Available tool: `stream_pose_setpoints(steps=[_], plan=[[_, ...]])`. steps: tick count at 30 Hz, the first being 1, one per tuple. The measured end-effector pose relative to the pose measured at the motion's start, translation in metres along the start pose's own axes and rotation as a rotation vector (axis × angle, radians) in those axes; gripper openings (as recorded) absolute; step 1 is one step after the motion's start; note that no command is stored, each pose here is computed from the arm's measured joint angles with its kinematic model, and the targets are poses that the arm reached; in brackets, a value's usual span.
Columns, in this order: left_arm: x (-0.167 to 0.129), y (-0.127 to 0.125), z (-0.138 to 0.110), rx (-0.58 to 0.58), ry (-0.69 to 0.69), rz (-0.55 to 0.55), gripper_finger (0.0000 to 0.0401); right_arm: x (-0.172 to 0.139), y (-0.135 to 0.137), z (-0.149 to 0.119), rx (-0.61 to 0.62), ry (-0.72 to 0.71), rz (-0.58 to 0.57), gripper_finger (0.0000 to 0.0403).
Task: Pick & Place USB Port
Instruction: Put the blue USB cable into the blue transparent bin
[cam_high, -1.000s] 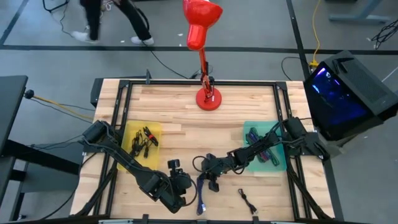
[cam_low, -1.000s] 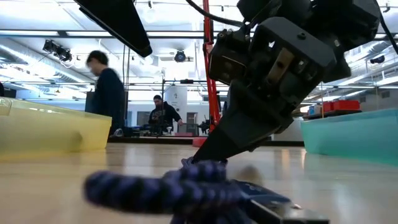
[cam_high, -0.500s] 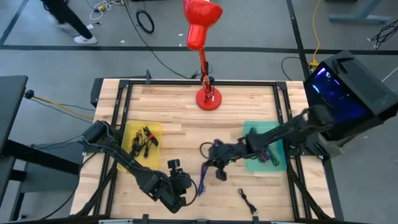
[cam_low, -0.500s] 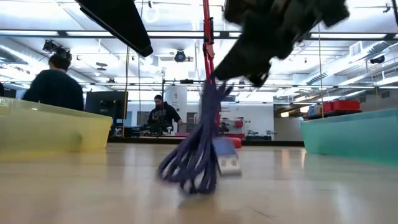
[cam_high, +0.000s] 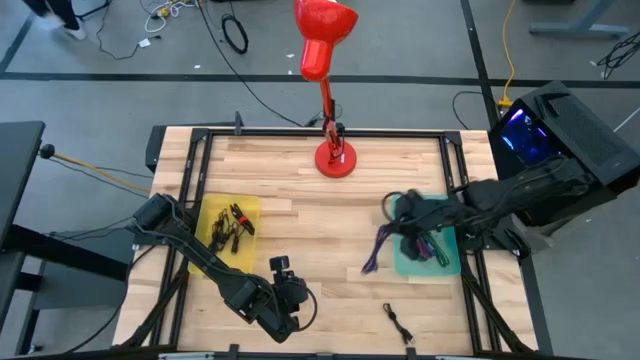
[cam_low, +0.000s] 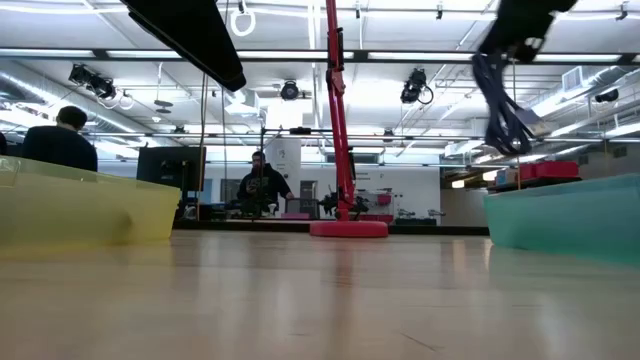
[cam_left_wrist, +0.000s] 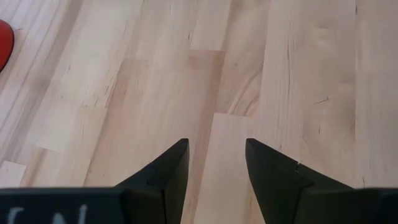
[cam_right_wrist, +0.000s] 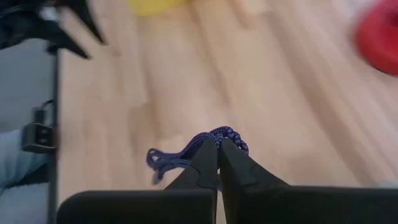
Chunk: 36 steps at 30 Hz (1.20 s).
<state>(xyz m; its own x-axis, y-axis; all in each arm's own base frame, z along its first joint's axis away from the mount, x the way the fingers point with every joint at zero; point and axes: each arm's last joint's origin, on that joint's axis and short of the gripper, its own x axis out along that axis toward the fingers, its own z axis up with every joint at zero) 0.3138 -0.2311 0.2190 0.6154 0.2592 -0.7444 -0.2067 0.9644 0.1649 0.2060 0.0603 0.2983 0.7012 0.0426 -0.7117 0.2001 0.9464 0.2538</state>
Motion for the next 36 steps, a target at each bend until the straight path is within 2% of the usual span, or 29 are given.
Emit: stream_pose_setpoints(steps=[7,16,23,32,36], plan=[[0.000,0.000,0.000,0.000,-0.004,0.005,0.0165,-0.050,-0.033,-0.026,0.167,0.030,-0.214,0.0000],[0.000,0.000,0.000,0.000,-0.004,0.005,0.0165,-0.079,-0.050,-0.045,0.274,0.073,-0.249,0.0000],[0.000,0.000,0.000,-0.001,-0.004,0.005,0.0165,-0.087,-0.060,-0.062,0.389,0.222,-0.359,0.0000],[0.000,0.000,0.000,-0.001,-0.004,0.005,0.0165,-0.076,-0.056,-0.059,0.363,0.279,-0.394,0.0001],[0.000,0.000,0.000,-0.001,-0.004,0.005,0.0165,-0.069,-0.052,-0.057,0.343,0.330,-0.391,0.0025]])
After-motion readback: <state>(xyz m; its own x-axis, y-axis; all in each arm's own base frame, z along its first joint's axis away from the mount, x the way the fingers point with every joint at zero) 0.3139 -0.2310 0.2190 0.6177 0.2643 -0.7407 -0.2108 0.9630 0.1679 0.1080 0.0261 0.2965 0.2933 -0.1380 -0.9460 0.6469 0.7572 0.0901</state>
